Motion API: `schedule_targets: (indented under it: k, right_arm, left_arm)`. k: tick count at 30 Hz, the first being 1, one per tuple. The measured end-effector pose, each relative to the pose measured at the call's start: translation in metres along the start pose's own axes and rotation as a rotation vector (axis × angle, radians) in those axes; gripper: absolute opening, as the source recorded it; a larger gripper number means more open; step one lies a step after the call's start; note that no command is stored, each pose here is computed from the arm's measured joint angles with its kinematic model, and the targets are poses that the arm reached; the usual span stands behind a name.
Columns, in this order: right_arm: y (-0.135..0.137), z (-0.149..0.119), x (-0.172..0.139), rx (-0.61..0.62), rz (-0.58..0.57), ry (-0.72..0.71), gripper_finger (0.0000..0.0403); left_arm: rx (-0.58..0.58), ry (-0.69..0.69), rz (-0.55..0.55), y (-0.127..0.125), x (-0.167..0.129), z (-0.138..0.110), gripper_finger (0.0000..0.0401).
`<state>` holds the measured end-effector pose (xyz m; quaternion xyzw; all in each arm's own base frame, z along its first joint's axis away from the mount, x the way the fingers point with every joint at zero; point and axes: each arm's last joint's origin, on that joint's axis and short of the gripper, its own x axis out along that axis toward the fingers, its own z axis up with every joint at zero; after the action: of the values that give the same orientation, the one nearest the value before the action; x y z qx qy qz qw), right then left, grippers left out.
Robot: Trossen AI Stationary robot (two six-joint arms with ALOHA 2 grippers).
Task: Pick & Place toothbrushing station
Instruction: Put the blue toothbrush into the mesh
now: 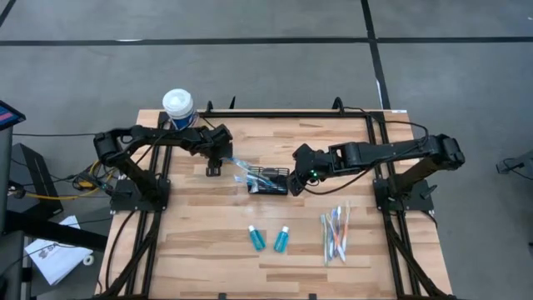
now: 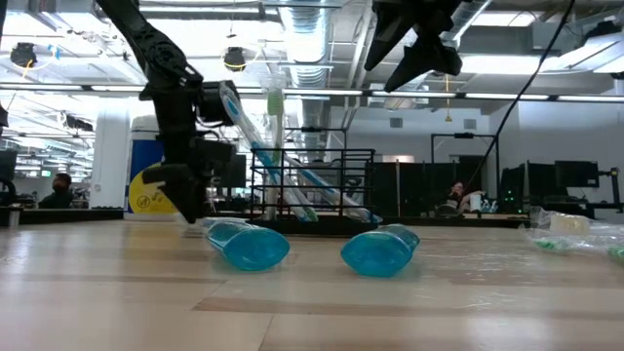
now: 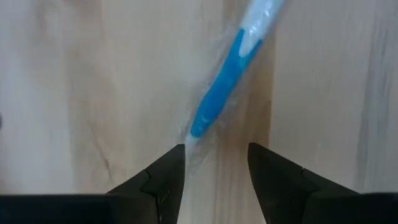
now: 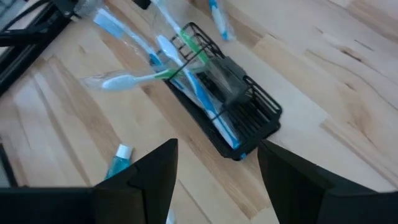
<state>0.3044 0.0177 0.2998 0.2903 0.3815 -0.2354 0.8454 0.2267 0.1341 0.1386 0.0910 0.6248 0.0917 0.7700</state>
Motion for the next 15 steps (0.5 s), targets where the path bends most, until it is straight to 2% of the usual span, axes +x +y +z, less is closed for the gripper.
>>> schedule_targets:
  k: [4,10,15]
  right_arm:
    - [0.001,0.004,0.001,0.013,0.037,-0.013,0.0212]
    - [0.002,0.010,0.001,0.031,0.080,-0.033,0.0212]
    - [0.002,0.010,0.001,0.040,0.084,-0.035,0.0212]
  left_arm:
    - [-0.012,0.000,0.000,-0.002,0.005,-0.007,0.0168]
    - [-0.018,-0.034,0.059,0.002,0.004,-0.003,0.0166]
    - [-0.052,-0.056,0.117,0.011,0.009,-0.005,0.0129]
